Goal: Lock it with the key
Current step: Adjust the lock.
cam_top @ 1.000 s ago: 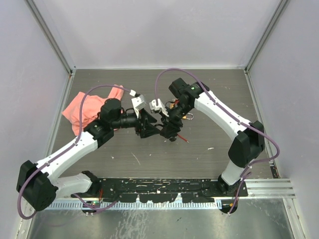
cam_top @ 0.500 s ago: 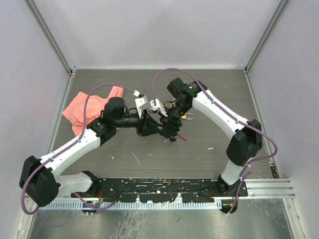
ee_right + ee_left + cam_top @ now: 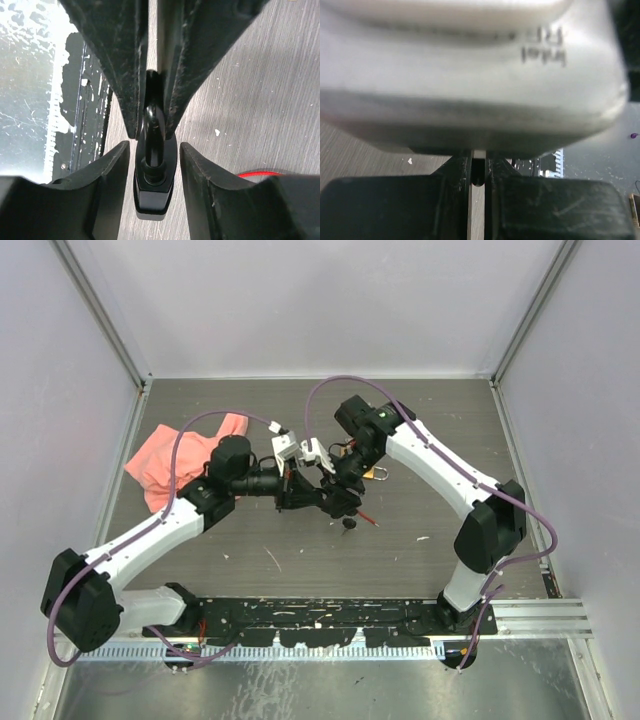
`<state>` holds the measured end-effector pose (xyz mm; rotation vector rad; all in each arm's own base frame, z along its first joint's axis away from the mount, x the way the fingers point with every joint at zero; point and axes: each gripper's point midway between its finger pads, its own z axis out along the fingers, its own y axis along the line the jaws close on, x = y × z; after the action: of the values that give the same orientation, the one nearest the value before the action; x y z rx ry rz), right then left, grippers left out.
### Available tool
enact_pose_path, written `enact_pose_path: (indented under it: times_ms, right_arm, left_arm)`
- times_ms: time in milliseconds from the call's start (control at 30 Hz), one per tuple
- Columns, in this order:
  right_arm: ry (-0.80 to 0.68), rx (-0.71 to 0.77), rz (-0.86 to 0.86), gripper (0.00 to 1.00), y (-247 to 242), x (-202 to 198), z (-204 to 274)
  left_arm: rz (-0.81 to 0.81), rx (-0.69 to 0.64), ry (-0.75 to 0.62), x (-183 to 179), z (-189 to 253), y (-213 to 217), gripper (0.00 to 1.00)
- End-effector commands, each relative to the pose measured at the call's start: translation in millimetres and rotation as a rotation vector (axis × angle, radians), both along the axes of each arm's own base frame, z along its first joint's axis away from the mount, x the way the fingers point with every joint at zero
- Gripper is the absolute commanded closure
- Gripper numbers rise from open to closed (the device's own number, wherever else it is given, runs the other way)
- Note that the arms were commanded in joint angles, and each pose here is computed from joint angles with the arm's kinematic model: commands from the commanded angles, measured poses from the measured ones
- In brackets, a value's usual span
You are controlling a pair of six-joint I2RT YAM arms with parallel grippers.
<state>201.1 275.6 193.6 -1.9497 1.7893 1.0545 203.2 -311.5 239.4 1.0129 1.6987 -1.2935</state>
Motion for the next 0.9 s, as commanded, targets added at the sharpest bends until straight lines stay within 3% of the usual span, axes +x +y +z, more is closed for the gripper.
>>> enact_pose_path:
  times_ms: [0,100,233,367,433,600,867]
  right_arm:
    - [-0.088,0.101,-0.018,0.39,6,7,40]
    - [-0.184,0.206,-0.114,0.21,-9,37,79]
    - [-0.28,0.477,-0.23,0.01,-29,67,149]
    - [-0.183,0.761,-0.234,0.0,-28,56,196]
    - [-0.076,0.792,-0.154,0.0,-21,37,207]
    - [-0.083,0.8,-0.23,0.0,-17,36,221]
    - [0.045,0.988,-0.178,0.01,-6,13,243]
  left_arm:
    - [0.035,-0.173,-0.137,1,57,2,1.0]
    - [0.082,-0.216,-0.172,-1,66,11,1.0]
    - [0.141,-0.308,-0.279,-7,93,25,1.0]
    - [0.245,-0.389,-0.364,-2,128,41,1.0]
    - [0.301,-0.435,-0.37,5,145,49,1.0]
    - [0.32,-0.577,-0.346,8,182,57,1.0]
    - [0.317,-0.744,-0.36,-3,239,67,1.0]
